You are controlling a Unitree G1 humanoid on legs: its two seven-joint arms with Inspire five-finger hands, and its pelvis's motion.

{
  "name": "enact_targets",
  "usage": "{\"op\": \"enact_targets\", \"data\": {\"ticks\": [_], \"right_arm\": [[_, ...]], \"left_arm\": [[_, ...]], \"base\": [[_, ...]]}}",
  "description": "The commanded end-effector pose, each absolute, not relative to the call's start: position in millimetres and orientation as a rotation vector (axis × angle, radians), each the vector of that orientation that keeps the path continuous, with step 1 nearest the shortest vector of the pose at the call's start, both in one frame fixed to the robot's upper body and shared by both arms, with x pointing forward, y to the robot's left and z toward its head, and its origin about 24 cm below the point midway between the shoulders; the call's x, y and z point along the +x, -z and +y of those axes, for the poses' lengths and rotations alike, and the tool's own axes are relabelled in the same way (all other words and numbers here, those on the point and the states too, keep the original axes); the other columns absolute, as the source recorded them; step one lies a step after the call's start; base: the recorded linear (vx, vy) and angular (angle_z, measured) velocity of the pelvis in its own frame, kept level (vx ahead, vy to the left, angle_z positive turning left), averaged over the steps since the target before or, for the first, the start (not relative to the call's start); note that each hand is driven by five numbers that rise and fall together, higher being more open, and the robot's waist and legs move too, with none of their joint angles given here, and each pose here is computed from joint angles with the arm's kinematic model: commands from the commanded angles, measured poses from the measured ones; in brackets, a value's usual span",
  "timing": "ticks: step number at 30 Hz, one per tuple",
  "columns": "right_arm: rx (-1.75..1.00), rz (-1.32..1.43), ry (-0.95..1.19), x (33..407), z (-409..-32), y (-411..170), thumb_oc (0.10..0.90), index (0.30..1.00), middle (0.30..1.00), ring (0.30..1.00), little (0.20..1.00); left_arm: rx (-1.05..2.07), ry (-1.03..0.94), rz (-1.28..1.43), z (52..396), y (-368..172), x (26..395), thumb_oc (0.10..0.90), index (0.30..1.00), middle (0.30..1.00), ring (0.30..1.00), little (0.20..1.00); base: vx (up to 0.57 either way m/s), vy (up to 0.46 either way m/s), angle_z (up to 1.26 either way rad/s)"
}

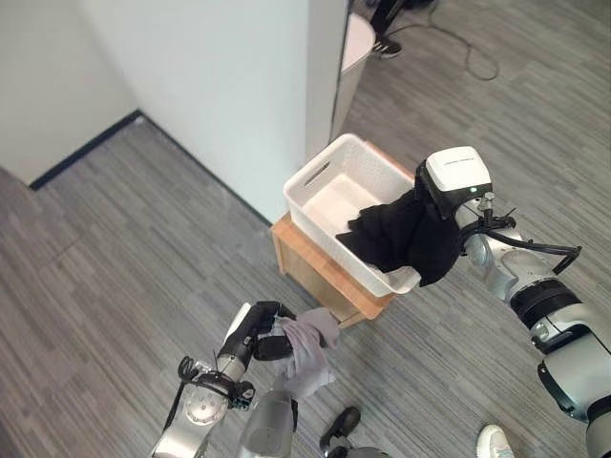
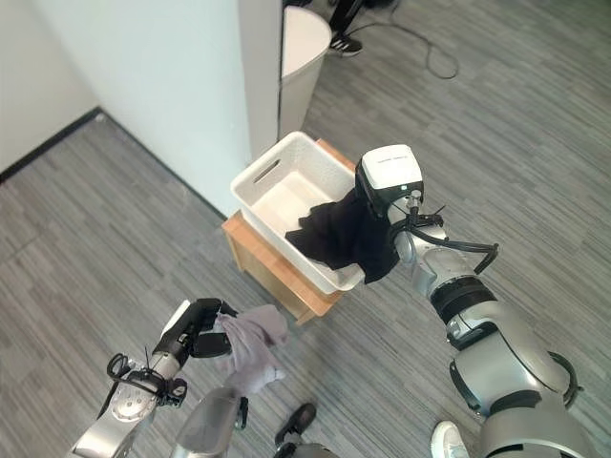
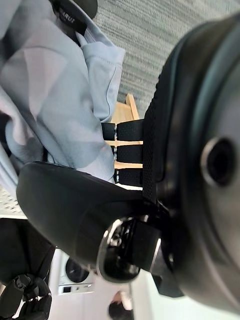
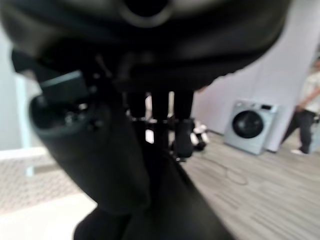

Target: Pick up bed clothes into laundry basket.

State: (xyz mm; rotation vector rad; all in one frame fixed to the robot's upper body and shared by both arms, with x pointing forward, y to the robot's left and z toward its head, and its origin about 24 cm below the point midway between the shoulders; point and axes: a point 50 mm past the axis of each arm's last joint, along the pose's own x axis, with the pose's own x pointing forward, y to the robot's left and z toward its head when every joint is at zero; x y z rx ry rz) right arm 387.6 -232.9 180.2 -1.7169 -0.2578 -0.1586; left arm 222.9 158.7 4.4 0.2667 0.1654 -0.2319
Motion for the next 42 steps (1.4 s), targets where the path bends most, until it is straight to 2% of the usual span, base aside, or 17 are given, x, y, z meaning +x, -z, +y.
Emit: {"op": "enact_targets", "data": {"ticks": [1,10,11,19,23,26,29,32,33,35,37,40,42], "right_arm": [[-1.666,-0.552,0.462,390,-224,-288,0.400,0.300,0.300,0.300,0.300],[-1.641,-0.628,0.566,385,-225,-324,0.400,0.300,0.300,0.300,0.300],[-1.593,-0.634,0.543,388,-217,-326,0.800,0.900,0.900,0.900,0.900],[-1.549,-0.587,0.490,391,-216,-301,0.800,0.900,0.900,0.900,0.900],[-1.424,-0.696,0.468,368,-215,-288,0.800,0.900,0.900,0.900,0.900],[-1.371,-0.677,0.467,355,-227,-267,0.800,0.900,0.900,0.900,0.900],[-1.284,-0.545,0.460,329,-257,-212,0.800,0.900,0.900,0.900,0.900],[-1.292,-0.422,0.480,318,-280,-186,0.800,0.900,0.900,0.900,0.900],[-1.329,-0.275,0.497,308,-306,-160,0.800,0.900,0.900,0.900,0.900],[-1.350,-0.217,0.511,303,-317,-153,0.800,0.900,0.900,0.900,0.900],[-1.374,-0.026,0.548,291,-349,-128,0.800,0.900,0.900,0.900,0.900],[-1.368,0.055,0.589,281,-365,-119,0.800,0.900,0.900,0.900,0.900],[-1.369,0.186,0.625,266,-385,-102,0.800,0.900,0.900,0.900,0.900]], "left_arm": [[0.227,0.302,-0.107,133,-50,241,0.400,0.300,0.300,0.300,0.300],[0.291,0.259,-0.107,141,-50,249,0.400,0.300,0.300,0.300,0.300],[0.292,0.250,-0.124,141,-53,253,0.400,0.300,0.300,0.300,0.300],[0.378,0.095,-0.122,159,-53,263,0.400,0.300,0.300,0.300,0.300],[0.415,-0.074,-0.166,185,-65,267,0.400,0.300,0.300,0.300,0.300],[0.430,-0.115,-0.188,191,-70,264,0.400,0.300,0.300,0.300,0.300],[0.499,-0.238,-0.274,209,-90,262,0.400,0.300,0.300,0.300,0.300],[0.547,-0.291,-0.328,218,-103,261,0.400,0.300,0.300,0.300,0.300],[0.611,-0.341,-0.430,224,-126,262,0.400,0.300,0.300,0.300,0.300],[0.627,-0.354,-0.467,225,-135,263,0.400,0.300,0.300,0.300,0.300],[0.649,-0.383,-0.589,222,-163,267,0.400,0.300,0.300,0.300,0.300],[0.617,-0.382,-0.660,215,-180,269,0.400,0.300,0.300,0.300,0.300],[0.555,-0.328,-0.716,198,-191,272,0.400,0.300,0.300,0.300,0.300]], "base": [[-0.01,-0.028,0.28],[0.00,-0.004,0.13],[-0.01,0.007,0.14],[0.00,0.009,0.05],[0.02,0.047,-0.03],[0.06,0.018,-0.09],[0.11,-0.015,0.01],[0.08,-0.033,-0.14],[0.06,-0.028,-0.06],[0.05,-0.021,-0.11],[0.04,-0.006,-0.22],[0.03,-0.015,-0.07],[0.01,-0.001,-0.20]]}}
